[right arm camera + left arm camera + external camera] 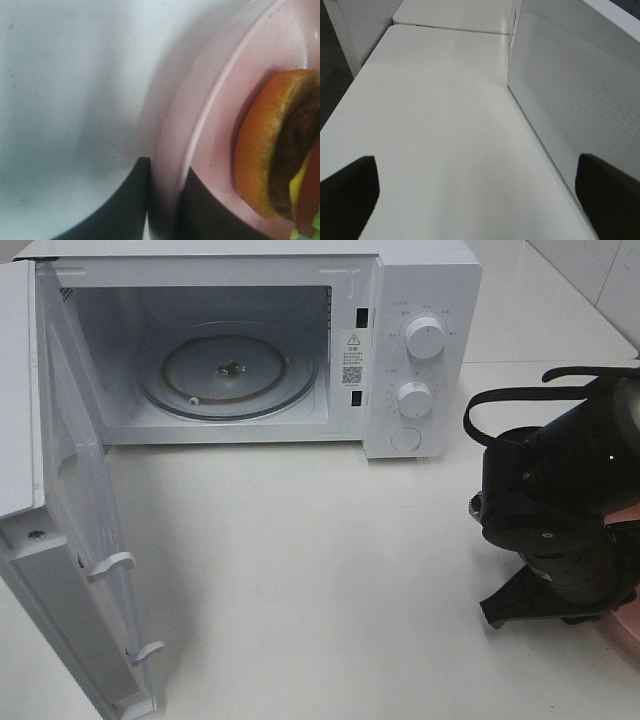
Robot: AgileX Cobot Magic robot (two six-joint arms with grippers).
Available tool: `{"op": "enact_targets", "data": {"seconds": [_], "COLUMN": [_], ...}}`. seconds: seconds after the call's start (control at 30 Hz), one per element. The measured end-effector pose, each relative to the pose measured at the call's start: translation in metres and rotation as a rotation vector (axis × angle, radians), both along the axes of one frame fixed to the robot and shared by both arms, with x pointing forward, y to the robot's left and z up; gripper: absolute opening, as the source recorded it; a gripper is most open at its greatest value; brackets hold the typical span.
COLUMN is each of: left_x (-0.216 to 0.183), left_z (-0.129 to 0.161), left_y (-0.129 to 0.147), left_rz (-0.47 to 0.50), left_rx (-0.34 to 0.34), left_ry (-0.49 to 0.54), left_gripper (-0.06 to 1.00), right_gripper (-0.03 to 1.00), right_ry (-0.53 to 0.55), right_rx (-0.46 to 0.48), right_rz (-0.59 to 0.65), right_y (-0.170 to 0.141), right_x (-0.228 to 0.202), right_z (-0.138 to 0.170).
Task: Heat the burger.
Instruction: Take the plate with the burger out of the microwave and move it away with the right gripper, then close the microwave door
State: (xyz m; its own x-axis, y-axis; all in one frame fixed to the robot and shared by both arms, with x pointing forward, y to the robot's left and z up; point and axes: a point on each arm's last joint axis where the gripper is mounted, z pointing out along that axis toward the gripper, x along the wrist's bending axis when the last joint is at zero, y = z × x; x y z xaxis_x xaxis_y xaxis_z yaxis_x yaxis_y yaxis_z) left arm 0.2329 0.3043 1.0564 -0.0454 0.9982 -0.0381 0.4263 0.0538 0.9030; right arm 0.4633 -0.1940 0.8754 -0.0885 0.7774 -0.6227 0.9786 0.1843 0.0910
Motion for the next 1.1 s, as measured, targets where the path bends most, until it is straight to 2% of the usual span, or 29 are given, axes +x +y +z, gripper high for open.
{"op": "enact_targets", "data": {"seconds": [0.13, 0.2, 0.23, 0.3, 0.33, 0.4, 0.5, 0.57, 0.6, 0.63, 0.73, 0.8, 0.93, 0.97, 1.1], "left_x": [0.0, 0.0, 0.0, 0.0, 0.0, 0.0, 0.0, 0.0, 0.0, 0.0, 0.0, 0.0, 0.0, 0.0, 0.0], "left_z": [0.0, 0.0, 0.0, 0.0, 0.0, 0.0, 0.0, 0.0, 0.0, 0.0, 0.0, 0.0, 0.0, 0.0, 0.0], "left_y": [0.0, 0.0, 0.0, 0.0, 0.0, 0.0, 0.0, 0.0, 0.0, 0.0, 0.0, 0.0, 0.0, 0.0, 0.0], "left_rz": [0.0, 0.0, 0.0, 0.0, 0.0, 0.0, 0.0, 0.0, 0.0, 0.0, 0.0, 0.0, 0.0, 0.0, 0.0], "left_rx": [0.0, 0.0, 0.0, 0.0, 0.0, 0.0, 0.0, 0.0, 0.0, 0.0, 0.0, 0.0, 0.0, 0.0, 0.0], "left_ry": [0.0, 0.0, 0.0, 0.0, 0.0, 0.0, 0.0, 0.0, 0.0, 0.0, 0.0, 0.0, 0.0, 0.0, 0.0], "left_gripper": [0.99, 0.99, 0.99, 0.99, 0.99, 0.99, 0.99, 0.99, 0.99, 0.99, 0.99, 0.99, 0.99, 0.99, 0.99], "right_gripper": [0.17, 0.28, 0.28, 0.43, 0.43, 0.5, 0.53, 0.56, 0.56, 0.58, 0.59, 0.65, 0.72, 0.75, 0.77], "right_ry": [0.0, 0.005, 0.005, -0.012, -0.012, -0.05, -0.08, -0.118, -0.118, -0.137, -0.146, -0.159, -0.151, -0.145, -0.143], "right_rx": [-0.004, 0.002, 0.002, 0.044, 0.044, 0.102, 0.143, 0.226, 0.226, 0.285, 0.34, 0.411, 0.464, 0.503, 0.578], "right_rz": [0.003, 0.005, 0.005, -0.015, -0.015, -0.027, -0.033, -0.006, -0.006, 0.024, 0.058, 0.105, 0.168, 0.204, 0.262], "right_y": [0.0, 0.0, 0.0, 0.002, 0.002, 0.004, 0.005, 0.007, 0.007, 0.008, 0.009, 0.01, 0.01, 0.009, 0.008], "right_x": [0.0, 0.0, 0.0, -0.001, -0.001, -0.002, -0.003, -0.005, -0.005, -0.007, -0.01, -0.016, -0.023, -0.029, -0.041], "right_z": [0.0, 0.0, 0.0, 0.006, 0.006, 0.018, 0.028, 0.048, 0.048, 0.061, 0.072, 0.088, 0.103, 0.113, 0.129]}}
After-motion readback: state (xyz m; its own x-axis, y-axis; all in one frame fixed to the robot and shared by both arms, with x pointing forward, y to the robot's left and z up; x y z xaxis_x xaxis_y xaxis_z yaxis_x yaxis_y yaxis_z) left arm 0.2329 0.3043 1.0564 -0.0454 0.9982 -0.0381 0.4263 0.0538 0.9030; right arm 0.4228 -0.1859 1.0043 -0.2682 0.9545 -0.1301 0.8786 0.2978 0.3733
